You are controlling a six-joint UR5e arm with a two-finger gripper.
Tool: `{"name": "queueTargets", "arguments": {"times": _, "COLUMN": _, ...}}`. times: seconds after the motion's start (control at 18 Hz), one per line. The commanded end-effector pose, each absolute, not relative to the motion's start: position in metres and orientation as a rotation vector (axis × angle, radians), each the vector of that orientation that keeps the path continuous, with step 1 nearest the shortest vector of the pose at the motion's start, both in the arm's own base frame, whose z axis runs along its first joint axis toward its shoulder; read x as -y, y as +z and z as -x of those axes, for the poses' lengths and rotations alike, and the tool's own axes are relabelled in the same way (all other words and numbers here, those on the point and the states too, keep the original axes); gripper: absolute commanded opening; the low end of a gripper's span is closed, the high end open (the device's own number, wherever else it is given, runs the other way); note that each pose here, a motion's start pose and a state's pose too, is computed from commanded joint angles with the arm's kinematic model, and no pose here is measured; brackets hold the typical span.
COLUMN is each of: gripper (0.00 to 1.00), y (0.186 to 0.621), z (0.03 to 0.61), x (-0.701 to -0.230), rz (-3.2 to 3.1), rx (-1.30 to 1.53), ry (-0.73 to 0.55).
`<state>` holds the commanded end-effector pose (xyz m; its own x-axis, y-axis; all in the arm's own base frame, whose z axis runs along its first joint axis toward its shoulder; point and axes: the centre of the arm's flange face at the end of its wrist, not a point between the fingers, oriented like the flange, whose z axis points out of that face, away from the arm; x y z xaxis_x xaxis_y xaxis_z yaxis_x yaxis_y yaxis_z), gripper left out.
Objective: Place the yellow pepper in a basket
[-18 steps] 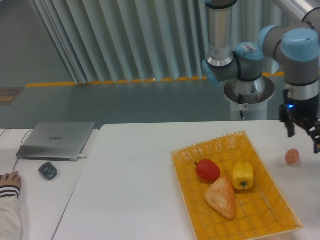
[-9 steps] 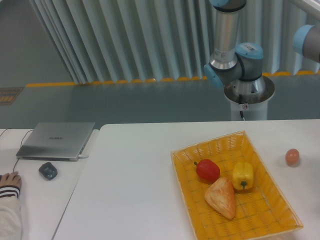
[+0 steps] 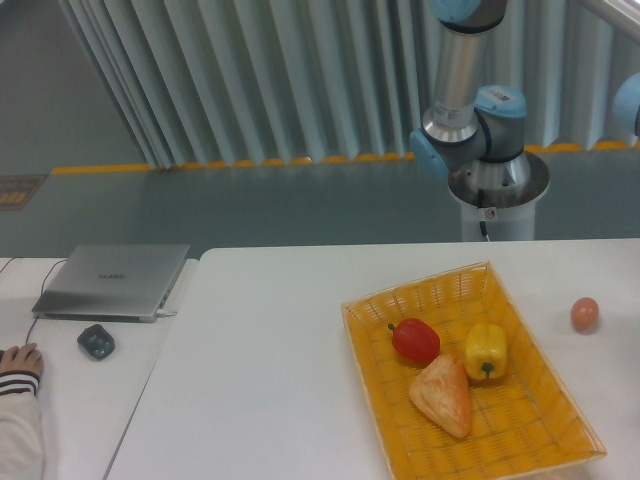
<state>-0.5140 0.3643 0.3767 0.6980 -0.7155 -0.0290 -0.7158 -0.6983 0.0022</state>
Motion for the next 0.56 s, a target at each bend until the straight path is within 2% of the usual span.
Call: {"name": "queueTargets", "arguments": {"times": 0.56, "gripper": 1.00, "y": 0.3762, "z": 0.5142, "x": -0.3630, "rz": 2.892, "rx": -1.211, "ry": 0.036}}
